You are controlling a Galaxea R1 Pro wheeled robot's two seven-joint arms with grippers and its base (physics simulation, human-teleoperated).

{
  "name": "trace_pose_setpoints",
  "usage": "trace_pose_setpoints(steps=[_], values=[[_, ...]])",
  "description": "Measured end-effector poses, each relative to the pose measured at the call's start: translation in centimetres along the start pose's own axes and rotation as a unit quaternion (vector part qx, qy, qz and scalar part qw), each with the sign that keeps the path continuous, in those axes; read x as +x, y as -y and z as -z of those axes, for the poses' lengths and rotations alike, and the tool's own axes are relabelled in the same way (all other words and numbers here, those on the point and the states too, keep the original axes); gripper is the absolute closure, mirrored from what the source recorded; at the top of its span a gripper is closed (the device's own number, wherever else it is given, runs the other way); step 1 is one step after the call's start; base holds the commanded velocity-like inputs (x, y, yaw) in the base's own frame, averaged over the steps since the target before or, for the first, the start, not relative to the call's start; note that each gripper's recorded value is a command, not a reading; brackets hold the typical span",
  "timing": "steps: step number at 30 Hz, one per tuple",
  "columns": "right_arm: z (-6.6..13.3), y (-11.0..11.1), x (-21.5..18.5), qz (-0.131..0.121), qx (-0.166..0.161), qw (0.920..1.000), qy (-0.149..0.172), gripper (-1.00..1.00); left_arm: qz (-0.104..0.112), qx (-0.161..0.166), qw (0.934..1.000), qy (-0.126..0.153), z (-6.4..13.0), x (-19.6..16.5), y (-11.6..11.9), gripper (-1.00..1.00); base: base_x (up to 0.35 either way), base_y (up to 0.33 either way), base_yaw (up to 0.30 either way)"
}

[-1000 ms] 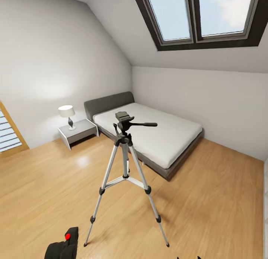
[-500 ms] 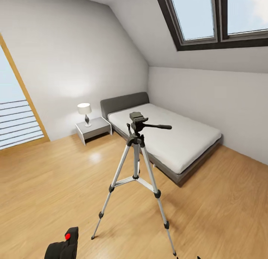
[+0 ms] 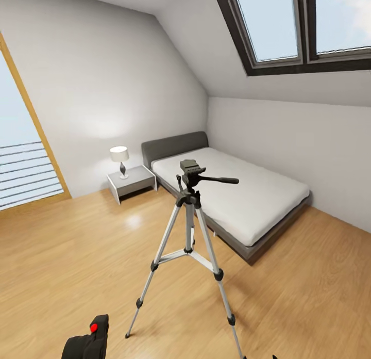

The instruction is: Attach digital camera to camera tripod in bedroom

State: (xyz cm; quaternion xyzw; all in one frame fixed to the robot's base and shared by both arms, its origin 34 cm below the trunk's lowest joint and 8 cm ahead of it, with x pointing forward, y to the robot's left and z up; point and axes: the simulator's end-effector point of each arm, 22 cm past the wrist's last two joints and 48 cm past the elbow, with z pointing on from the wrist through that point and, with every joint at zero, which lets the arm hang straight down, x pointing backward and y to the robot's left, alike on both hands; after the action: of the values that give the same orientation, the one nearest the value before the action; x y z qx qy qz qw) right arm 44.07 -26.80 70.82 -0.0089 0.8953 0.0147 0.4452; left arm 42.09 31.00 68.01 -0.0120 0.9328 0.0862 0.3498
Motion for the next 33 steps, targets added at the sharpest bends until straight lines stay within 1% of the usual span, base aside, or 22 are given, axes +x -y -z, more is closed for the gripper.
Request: trace_pose_setpoints(steps=[8,16,25,32,33], values=[[0.0,-0.1,-0.6,0.0,0.0,1.0,0.006,-1.0,0.001,0.0,1.0,0.006,0.0,-0.6,0.0,1.0,0.0,0.0,0.068],[-0.1,-0.1,-1.0,0.0,-0.001,0.9999,0.011,-1.0,0.002,0.0,0.9999,0.012,0.1,-1.0,-0.1,1.0,0.0,-0.001,0.198],[-0.1,-0.1,-1.4,0.0,-0.001,0.9999,0.016,-1.0,0.003,-0.001,0.9999,0.016,0.1,-1.5,-0.1,1.0,0.0,-0.227,0.238],[-0.1,0.4,-1.6,0.002,0.002,0.9998,0.018,-1.0,0.003,-0.001,0.9998,0.017,0.1,-1.6,-0.1,1.0,0.0,-0.039,0.044],[-0.2,-0.1,-1.7,0.001,-0.002,0.9998,0.018,-1.0,0.004,0.001,0.9999,0.014,0.2,-1.2,0.3,1.0,0.0,0.0,0.0]])
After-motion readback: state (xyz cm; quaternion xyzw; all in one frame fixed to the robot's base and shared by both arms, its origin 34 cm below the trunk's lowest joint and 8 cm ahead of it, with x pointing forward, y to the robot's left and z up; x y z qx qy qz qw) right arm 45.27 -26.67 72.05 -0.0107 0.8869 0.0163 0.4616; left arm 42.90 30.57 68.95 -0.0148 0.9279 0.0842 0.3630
